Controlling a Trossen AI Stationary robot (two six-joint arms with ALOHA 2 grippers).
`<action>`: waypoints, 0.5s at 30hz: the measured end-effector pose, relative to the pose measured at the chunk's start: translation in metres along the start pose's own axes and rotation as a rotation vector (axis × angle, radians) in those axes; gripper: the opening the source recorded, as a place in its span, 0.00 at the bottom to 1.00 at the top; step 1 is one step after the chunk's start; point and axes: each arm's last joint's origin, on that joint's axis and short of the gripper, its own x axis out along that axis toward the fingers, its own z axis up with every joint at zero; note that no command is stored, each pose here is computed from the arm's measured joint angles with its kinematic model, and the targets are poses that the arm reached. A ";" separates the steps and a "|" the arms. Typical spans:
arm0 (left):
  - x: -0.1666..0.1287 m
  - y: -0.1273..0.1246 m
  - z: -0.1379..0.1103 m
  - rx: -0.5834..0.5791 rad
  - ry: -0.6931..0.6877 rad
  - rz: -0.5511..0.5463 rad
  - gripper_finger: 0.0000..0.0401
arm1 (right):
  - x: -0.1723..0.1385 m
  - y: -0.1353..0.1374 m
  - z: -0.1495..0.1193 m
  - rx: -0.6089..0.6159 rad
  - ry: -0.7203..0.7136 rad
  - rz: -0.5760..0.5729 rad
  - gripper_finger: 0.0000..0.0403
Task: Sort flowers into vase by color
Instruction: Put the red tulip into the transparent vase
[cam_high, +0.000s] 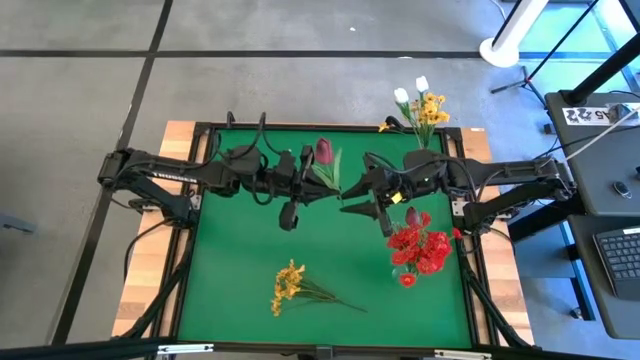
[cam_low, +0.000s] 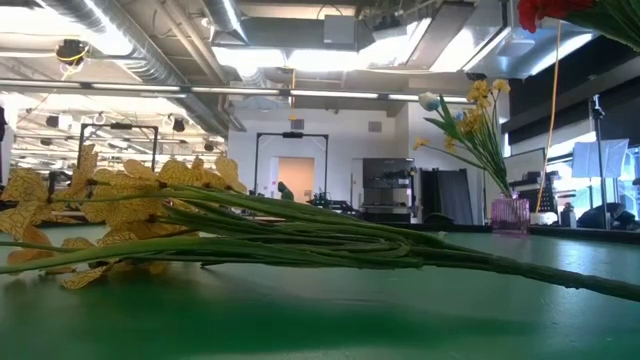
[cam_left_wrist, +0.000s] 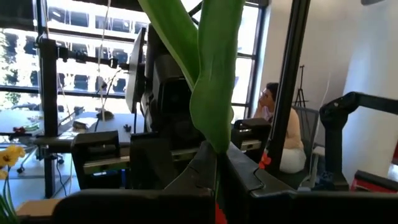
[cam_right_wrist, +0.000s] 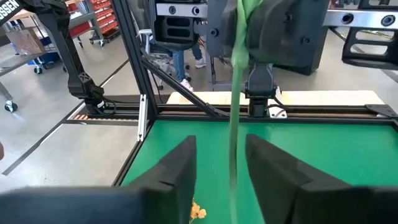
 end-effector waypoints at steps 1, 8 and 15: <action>0.000 0.000 0.000 0.000 0.001 0.000 0.00 | 0.000 0.000 0.000 0.000 0.000 0.000 0.31; 0.000 -0.002 -0.001 -0.002 0.005 -0.006 0.00 | 0.000 0.000 0.000 -0.003 0.000 -0.001 0.14; 0.000 -0.003 -0.001 -0.006 0.006 -0.008 0.07 | 0.000 0.000 -0.001 -0.021 0.011 -0.001 0.03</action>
